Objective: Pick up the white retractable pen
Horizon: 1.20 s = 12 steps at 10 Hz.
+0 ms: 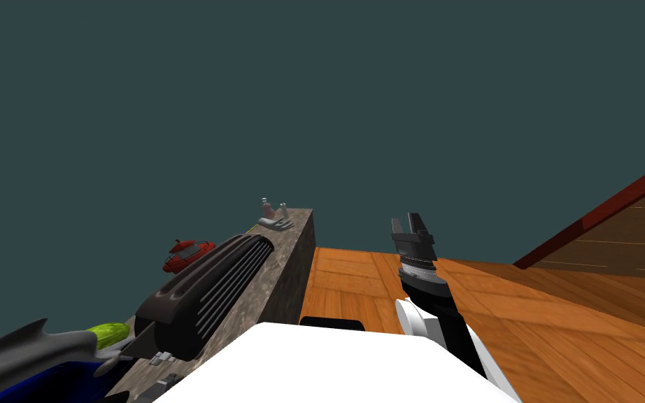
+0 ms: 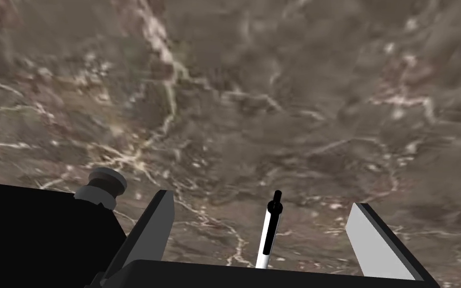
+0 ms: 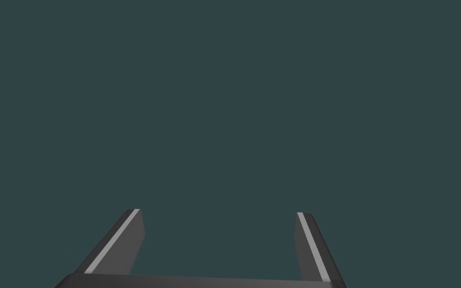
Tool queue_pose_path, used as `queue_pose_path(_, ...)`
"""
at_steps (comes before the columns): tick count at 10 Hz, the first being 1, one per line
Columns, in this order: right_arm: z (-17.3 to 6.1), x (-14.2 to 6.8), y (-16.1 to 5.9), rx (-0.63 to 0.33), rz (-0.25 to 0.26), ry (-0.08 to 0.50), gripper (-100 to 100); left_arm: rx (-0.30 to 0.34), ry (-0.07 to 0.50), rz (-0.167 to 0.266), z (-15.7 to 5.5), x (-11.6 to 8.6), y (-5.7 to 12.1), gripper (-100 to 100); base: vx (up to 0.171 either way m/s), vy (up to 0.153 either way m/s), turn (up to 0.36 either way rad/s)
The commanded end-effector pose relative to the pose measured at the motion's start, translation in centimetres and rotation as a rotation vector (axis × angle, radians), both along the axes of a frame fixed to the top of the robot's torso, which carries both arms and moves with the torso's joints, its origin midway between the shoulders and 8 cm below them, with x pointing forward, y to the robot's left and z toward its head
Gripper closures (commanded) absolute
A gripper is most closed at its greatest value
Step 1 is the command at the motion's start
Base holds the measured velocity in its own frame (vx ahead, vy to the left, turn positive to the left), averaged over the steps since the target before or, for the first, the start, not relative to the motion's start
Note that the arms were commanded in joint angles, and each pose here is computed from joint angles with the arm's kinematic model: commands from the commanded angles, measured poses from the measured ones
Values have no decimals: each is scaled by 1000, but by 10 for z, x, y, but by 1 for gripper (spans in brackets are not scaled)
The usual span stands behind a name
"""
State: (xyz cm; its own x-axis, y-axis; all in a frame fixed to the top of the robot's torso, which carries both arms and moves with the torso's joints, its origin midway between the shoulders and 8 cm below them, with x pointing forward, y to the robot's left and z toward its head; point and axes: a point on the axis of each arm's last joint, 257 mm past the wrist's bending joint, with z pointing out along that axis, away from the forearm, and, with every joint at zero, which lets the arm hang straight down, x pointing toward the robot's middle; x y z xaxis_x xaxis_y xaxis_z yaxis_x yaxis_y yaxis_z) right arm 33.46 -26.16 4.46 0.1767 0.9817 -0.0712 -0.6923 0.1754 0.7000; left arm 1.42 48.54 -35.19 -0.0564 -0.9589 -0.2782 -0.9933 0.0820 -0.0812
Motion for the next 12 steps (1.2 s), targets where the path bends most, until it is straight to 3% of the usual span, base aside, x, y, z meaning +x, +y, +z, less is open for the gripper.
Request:
queue_pose_path(1, 0, 0, 0, 0, 0, 0, 0, 0, 0, 0, 0, 0, 0, -100, 0, 0, 0)
queue_pose_path(2, 0, 0, 0, 0, 0, 0, 0, 0, 0, 0, 0, 0, 0, 100, 0, 0, 0)
queue_pose_path(6, 0, 0, 0, 0, 0, 0, 0, 0, 0, 0, 0, 0, 0, 100, 0, 0, 0)
queue_pose_path(7, 0, 0, 0, 0, 0, 0, 0, 0, 0, 1, 0, 0, 0, 0, 0, 0, 0)
queue_pose_path(8, 0, 0, 0, 0, 0, 0, 0, 0, 1, -6, 7, 2, -3, 100, 1, 5, 69)
queue_pose_path(12, 0, 0, 0, 0, 0, 0, 0, -1, 1, -17, 15, 6, -9, 100, 1, 6, 32)
